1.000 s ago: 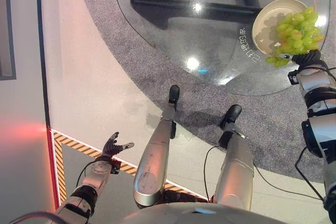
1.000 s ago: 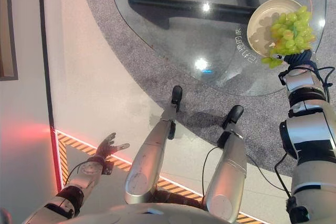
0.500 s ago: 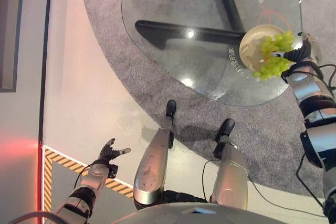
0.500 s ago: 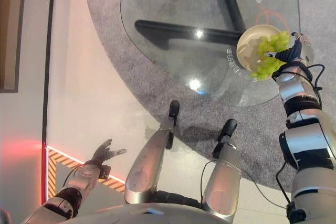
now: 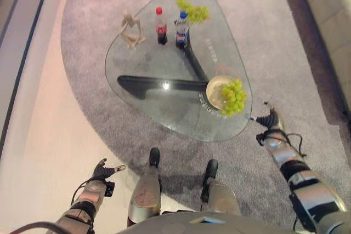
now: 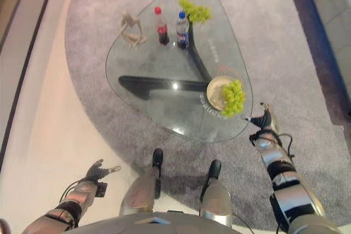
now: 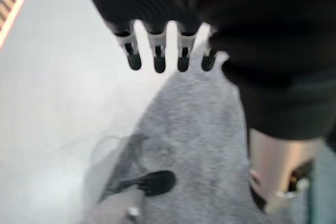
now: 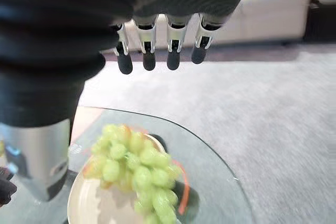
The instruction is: Pick up fruits into the plate
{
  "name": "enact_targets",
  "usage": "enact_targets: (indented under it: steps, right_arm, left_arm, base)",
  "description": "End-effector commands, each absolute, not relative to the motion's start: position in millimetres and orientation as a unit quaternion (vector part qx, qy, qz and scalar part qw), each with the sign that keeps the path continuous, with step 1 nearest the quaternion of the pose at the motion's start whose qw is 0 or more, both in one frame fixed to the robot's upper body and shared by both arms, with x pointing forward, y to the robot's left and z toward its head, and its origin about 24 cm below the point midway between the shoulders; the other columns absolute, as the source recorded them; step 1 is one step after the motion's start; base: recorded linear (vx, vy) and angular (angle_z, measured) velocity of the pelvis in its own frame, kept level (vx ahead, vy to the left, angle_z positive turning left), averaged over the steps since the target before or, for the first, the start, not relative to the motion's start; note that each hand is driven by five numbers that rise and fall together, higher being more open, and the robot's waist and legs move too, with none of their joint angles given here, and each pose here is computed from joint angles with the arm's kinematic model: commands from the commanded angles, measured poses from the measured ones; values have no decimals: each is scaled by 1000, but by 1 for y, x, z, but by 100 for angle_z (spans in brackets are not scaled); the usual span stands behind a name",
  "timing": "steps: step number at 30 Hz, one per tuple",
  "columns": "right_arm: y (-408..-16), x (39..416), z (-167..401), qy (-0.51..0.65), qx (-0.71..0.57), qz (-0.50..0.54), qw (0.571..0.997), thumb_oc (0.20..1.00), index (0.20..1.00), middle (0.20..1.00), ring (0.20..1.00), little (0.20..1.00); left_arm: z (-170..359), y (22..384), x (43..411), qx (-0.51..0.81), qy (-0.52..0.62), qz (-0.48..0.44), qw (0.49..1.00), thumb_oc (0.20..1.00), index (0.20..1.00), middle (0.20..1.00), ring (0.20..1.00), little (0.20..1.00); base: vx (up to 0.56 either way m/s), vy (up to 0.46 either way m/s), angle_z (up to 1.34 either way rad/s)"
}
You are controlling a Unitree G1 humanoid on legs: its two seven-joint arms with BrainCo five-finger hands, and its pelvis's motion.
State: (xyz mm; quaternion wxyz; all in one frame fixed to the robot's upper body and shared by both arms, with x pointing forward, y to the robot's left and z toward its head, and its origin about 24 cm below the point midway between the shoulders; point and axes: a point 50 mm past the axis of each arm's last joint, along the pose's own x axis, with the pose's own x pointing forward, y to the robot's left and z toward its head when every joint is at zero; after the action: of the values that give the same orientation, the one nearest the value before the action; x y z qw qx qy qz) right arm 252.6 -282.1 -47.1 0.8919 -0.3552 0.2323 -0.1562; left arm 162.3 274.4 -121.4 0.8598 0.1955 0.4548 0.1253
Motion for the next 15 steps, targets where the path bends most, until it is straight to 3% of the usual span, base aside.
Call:
enact_targets:
  steps: [1, 5, 9, 10, 15]
  right_arm:
    - [-282, 247, -50, 226, -391, -126, 883, 1000, 1000, 1000, 1000, 1000]
    - [-273, 209, -90, 324, -404, -52, 854, 1000, 1000, 1000, 1000, 1000]
    - [-273, 179, -115, 436, -354, -20, 827, 1000, 1000, 1000, 1000, 1000]
    - [-271, 154, -131, 514, -308, -8, 800, 1000, 1000, 1000, 1000, 1000]
    - [-268, 105, -150, 638, -230, -17, 735, 1000, 1000, 1000, 1000, 1000]
  left_arm:
    - [-134, 273, 141, 239, 512, 95, 820, 1000, 1000, 1000, 1000, 1000]
    - [-138, 271, 136, 315, 542, 17, 779, 1000, 1000, 1000, 1000, 1000]
    - [-140, 269, 135, 300, 563, 4, 770, 1000, 1000, 1000, 1000, 1000]
    - [-142, 266, 134, 299, 571, 2, 764, 1000, 1000, 1000, 1000, 1000]
    - [-148, 263, 118, 299, 608, -6, 735, 1000, 1000, 1000, 1000, 1000]
  base:
    - [62, -26, -19]
    - [56, -22, -20]
    - [55, -5, -20]
    - [60, -1, -10]
    - [123, -6, -4]
